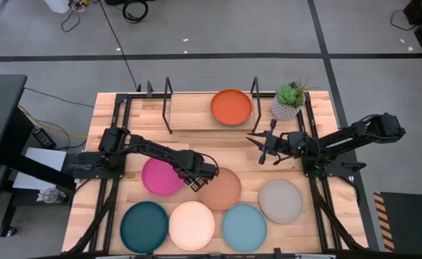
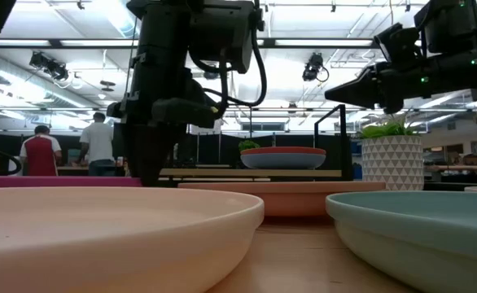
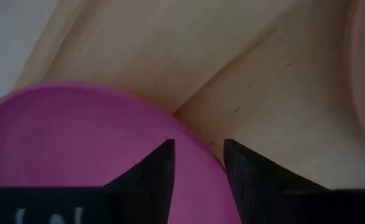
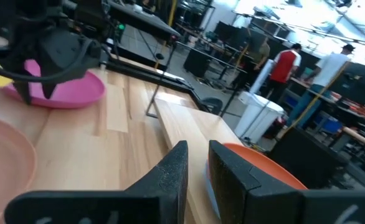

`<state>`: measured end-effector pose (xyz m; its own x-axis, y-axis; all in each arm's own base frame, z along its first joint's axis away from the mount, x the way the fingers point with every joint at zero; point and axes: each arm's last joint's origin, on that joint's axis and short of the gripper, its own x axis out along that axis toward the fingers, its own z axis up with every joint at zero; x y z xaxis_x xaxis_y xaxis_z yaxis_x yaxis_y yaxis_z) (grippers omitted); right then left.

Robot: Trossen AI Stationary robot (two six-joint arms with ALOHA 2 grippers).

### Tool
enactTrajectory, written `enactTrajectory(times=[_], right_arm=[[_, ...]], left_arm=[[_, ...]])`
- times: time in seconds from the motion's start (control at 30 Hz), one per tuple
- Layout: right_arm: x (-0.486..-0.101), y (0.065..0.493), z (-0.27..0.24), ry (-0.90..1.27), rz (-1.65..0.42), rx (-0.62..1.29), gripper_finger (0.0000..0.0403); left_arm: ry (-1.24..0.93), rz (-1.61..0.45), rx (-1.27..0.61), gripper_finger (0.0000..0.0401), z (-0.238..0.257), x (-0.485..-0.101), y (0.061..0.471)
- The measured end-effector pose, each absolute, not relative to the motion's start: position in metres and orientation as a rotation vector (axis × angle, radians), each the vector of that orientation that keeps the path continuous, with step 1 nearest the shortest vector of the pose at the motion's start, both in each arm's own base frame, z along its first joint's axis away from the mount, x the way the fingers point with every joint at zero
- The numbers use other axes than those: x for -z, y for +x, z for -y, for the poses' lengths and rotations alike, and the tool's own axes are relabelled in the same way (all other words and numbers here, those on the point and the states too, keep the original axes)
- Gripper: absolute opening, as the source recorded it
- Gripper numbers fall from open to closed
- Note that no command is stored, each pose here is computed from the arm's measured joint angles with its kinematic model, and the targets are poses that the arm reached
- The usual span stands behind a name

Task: Place and stack plates onto a shelf
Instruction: Stack the pink plate on top of the orange plate on the shelf

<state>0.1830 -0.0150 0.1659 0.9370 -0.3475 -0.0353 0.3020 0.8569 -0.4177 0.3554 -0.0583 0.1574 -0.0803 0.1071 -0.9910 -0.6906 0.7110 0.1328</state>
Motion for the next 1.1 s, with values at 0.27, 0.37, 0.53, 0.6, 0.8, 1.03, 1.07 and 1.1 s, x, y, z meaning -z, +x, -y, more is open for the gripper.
enactTrajectory(times=[0.27,0.37,0.53,0.6,0.8,1.03,1.07,1.1], right_arm=[[-0.166,0.183,0.016,-0.418,-0.113,0.342,0.0071],[-0.165,0.183,0.016,-0.417,-0.114,0.342,0.0071],[-0.163,0.183,0.016,-0.404,-0.131,0.338,0.0071],[-0.163,0.183,0.016,-0.401,-0.132,0.338,0.0071],[-0.161,0.183,0.016,-0.366,-0.150,0.335,0.0071],[-0.153,0.182,0.015,-0.295,-0.219,0.316,0.0071],[-0.152,0.182,0.014,-0.283,-0.225,0.314,0.0071],[-0.151,0.182,0.013,-0.271,-0.231,0.310,0.0071]], left_arm=[[-0.516,-1.532,-0.705,0.0047,0.057,-0.157,0.355],[-0.532,-1.562,-0.655,0.0015,0.056,-0.157,0.356],[-0.600,-1.624,-0.545,0.0012,0.059,-0.160,0.355],[-0.592,-1.638,-0.485,0.0011,0.060,-0.164,0.355],[-0.513,-1.494,-0.352,0.0010,0.059,-0.213,0.368],[-0.214,-1.281,-0.324,0.0010,0.053,-0.269,0.384],[-0.175,-1.266,-0.300,0.0010,0.051,-0.274,0.386],[-0.132,-1.249,-0.275,0.0010,0.049,-0.279,0.388]])
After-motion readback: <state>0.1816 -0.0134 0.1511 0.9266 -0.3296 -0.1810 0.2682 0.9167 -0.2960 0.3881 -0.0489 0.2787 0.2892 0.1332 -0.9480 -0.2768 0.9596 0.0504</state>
